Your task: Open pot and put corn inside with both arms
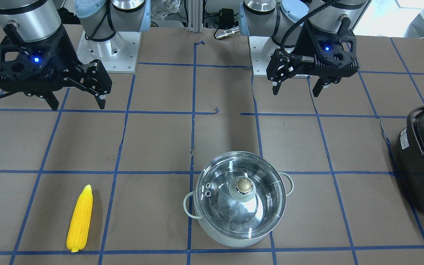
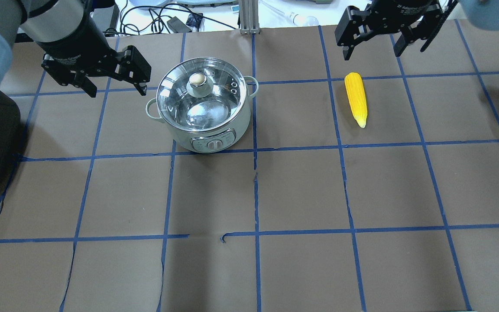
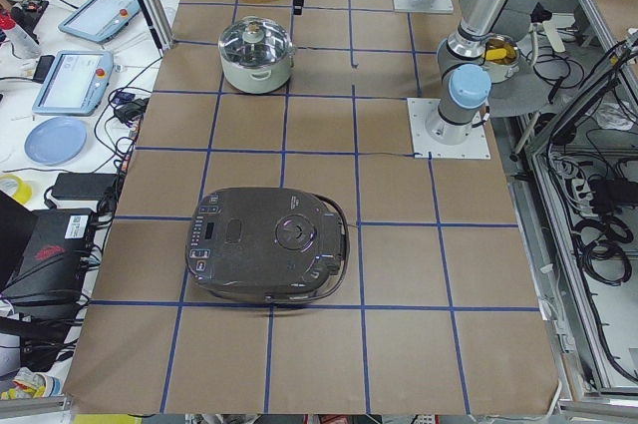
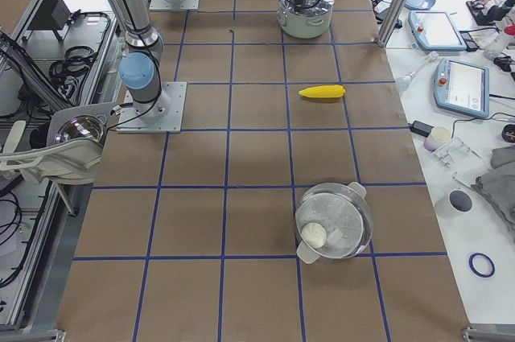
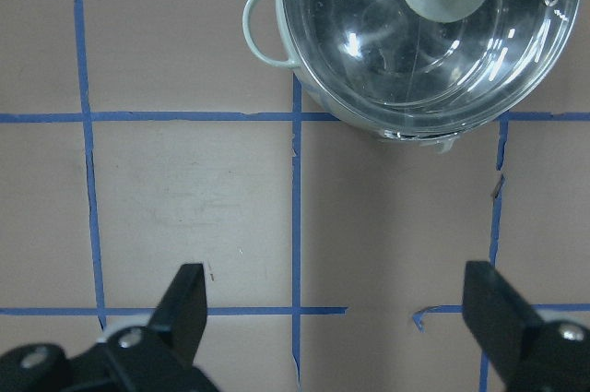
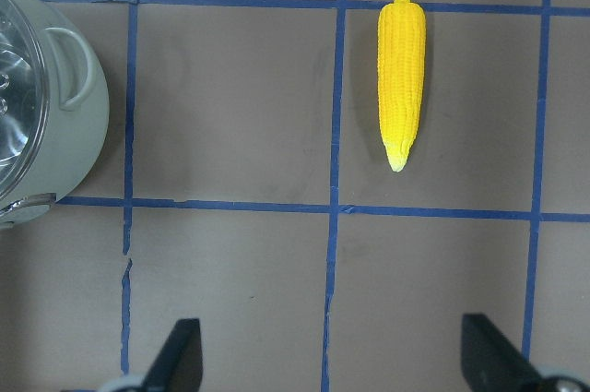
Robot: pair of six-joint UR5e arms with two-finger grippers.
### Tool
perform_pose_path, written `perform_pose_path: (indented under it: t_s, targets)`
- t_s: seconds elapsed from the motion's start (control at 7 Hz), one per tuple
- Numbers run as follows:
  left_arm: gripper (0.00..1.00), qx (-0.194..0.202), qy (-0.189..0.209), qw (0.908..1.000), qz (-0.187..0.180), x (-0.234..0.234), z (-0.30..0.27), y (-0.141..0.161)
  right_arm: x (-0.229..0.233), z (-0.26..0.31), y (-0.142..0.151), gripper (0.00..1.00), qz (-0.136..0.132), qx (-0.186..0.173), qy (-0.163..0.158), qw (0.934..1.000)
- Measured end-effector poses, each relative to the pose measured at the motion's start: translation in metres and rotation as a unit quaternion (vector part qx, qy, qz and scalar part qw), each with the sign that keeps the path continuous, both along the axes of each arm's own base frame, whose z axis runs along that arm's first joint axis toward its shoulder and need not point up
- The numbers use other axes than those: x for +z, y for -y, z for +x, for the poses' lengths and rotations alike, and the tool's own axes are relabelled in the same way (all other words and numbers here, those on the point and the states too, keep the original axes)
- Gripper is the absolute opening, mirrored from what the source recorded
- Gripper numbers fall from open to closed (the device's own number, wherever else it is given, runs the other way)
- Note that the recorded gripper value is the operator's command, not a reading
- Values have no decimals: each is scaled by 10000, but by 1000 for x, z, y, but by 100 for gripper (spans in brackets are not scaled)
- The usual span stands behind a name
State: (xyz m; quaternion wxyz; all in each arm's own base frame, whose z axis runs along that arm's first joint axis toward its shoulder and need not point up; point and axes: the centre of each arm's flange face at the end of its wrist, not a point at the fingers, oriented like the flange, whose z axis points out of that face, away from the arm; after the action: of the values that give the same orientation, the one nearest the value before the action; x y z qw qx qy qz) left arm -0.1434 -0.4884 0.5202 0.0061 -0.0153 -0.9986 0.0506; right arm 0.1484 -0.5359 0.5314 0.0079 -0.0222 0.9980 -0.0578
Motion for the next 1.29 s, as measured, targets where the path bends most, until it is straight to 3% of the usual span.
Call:
perform_pose_path:
  t_s: [0.71,1.0,1.29]
  targets:
    - [100,-2,-6,10000,37,-3,0,0,-7,-2,4,100,37,-30,7,10000]
    - [100,81,-7,9999,71,-4,1,5,-12,-4,15,100,-195,-17,7,9998]
    - [100,204,-15,9998,77,-13,2,34,-20,-4,24,100,-340,7,8,9994]
